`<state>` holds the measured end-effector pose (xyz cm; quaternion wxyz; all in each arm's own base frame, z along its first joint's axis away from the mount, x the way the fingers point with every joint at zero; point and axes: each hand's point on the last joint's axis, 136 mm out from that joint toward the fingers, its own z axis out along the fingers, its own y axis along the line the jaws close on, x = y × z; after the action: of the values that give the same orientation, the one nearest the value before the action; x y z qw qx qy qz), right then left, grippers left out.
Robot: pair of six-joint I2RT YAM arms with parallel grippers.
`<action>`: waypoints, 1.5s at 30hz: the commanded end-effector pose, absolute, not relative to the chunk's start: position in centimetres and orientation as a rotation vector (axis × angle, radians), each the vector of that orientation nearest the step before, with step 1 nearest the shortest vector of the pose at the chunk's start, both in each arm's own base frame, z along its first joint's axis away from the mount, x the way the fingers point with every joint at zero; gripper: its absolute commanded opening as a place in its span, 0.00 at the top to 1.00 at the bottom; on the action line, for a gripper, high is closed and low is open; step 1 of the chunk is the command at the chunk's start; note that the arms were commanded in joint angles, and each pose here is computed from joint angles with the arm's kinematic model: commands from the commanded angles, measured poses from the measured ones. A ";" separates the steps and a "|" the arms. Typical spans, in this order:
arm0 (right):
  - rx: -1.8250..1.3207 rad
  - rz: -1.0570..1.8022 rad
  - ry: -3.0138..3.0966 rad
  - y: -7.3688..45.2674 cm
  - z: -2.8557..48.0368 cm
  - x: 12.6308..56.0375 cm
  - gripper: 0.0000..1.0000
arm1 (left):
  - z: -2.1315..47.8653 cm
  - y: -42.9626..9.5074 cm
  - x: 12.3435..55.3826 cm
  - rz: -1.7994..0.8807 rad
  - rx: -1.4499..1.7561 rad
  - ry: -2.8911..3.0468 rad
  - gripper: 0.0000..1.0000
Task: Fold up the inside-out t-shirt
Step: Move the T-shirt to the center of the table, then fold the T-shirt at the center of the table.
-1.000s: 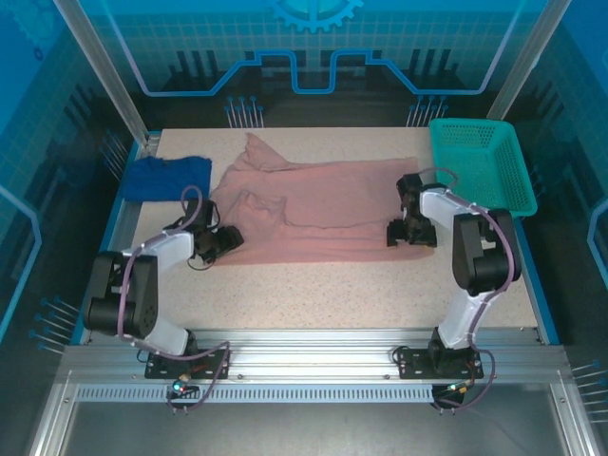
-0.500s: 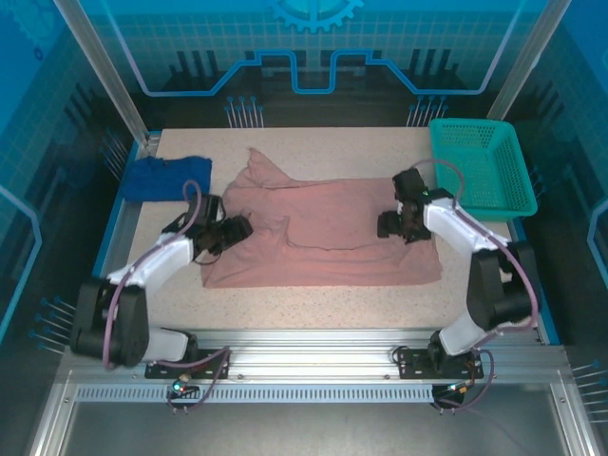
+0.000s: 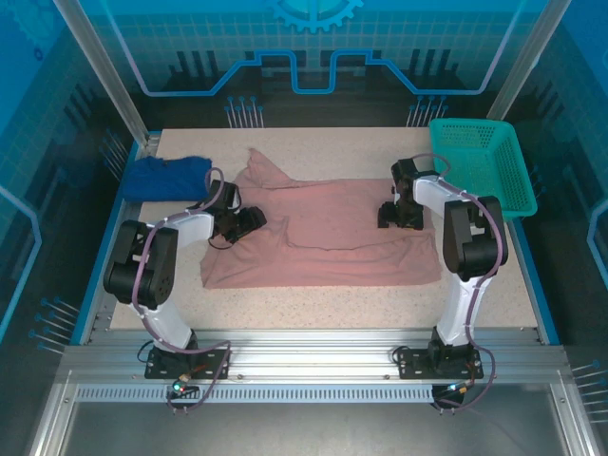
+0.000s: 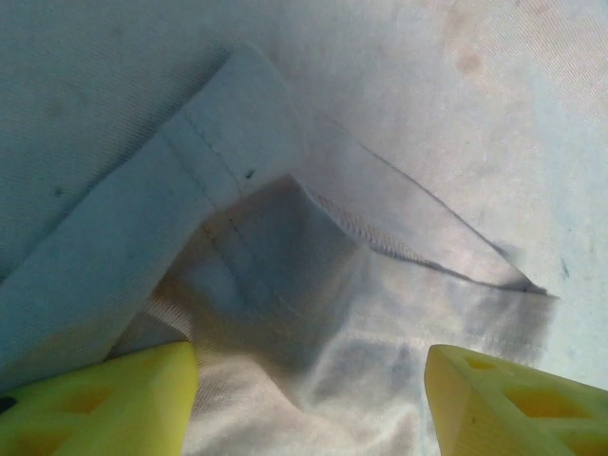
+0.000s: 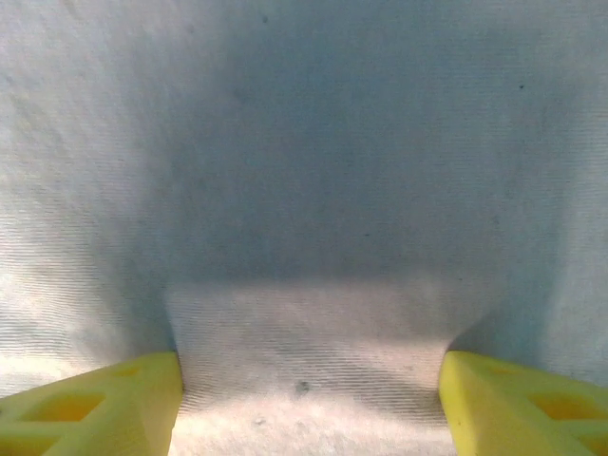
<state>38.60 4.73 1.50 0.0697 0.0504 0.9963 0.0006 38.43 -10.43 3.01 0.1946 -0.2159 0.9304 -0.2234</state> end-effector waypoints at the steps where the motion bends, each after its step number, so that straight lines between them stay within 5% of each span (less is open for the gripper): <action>1: 0.110 -0.063 3.147 4.0 0.0 33.7 0.28 | 1.3 -9.5 34.6 -0.554 -0.624 2.691 0.34; 10: -0.025 0.001 2.905 7.1 5.1 39.4 0.26 | 8.8 -8.7 42.9 -0.501 -0.543 2.483 0.32; 20: -0.110 -0.008 2.855 9.1 5.6 41.0 0.24 | 8.4 -9.1 51.4 -0.427 -0.453 2.514 0.43; 28: -0.119 -0.022 2.855 8.9 5.3 40.7 0.23 | 5.4 -9.6 53.7 -0.374 -0.424 2.622 0.51; 45: -0.127 -0.020 2.860 9.0 5.1 40.6 0.23 | 6.2 -6.1 60.1 -0.304 -0.448 2.550 0.50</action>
<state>40.75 9.27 5.01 0.1391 -0.0398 0.9895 -0.0002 59.70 -7.35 7.97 0.2850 -0.1644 0.9346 -0.1350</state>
